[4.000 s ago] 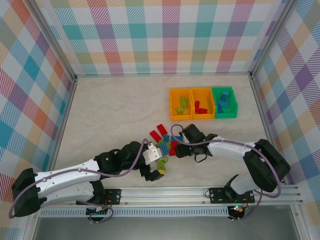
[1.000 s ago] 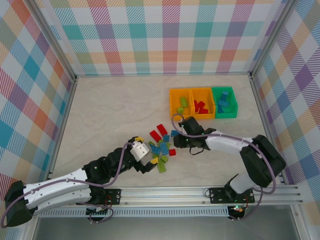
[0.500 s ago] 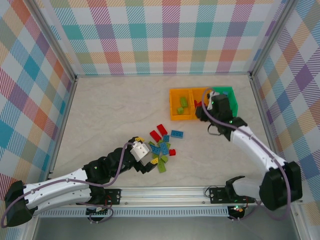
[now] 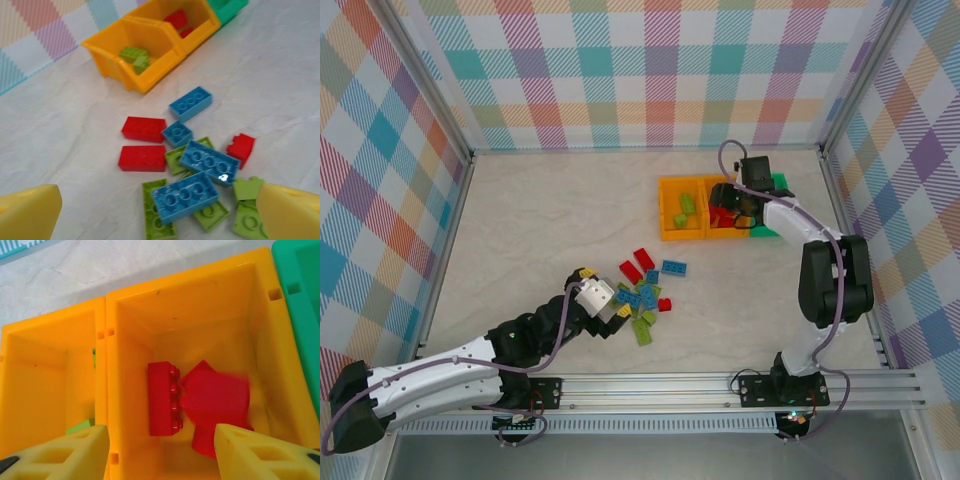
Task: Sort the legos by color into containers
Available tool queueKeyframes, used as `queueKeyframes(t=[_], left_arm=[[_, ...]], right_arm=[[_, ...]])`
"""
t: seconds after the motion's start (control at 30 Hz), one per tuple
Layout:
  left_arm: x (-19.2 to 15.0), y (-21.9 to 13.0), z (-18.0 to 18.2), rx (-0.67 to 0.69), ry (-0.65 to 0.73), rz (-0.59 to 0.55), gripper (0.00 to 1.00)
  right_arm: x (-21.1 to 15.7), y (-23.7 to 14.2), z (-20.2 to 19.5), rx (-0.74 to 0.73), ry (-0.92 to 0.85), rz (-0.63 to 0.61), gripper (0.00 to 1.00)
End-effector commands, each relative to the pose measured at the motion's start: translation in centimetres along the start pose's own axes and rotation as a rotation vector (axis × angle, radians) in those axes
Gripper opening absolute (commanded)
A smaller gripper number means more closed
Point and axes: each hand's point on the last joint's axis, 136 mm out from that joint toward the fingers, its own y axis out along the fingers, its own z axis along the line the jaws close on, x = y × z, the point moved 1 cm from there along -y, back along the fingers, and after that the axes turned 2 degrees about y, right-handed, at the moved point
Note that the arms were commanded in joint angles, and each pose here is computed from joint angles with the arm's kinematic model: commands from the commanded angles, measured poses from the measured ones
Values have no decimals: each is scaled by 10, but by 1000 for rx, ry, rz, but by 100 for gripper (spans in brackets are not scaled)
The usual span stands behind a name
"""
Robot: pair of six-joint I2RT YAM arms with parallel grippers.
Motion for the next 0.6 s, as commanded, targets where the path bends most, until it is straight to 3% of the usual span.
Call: queueKeyframes(t=[0.0,0.13,0.3,0.47,0.57], left_arm=[[2,1,16,103,-27,15,100],[-1,7,20,135,-57,34,100],[-10,16,31,180,-111,81,100],[-6,14,31,152,-148,88,100],[2,8,23,78,-131,49,100]], right_arm=[[16,-32,18,86,24,-50,59],[-11,-73,38,220,43,-51,61],[-94,-111,67,327,-70,45,65],[-177,-106,84,334,-342,197,71],[-196,-90,78,262,-455,279,74]])
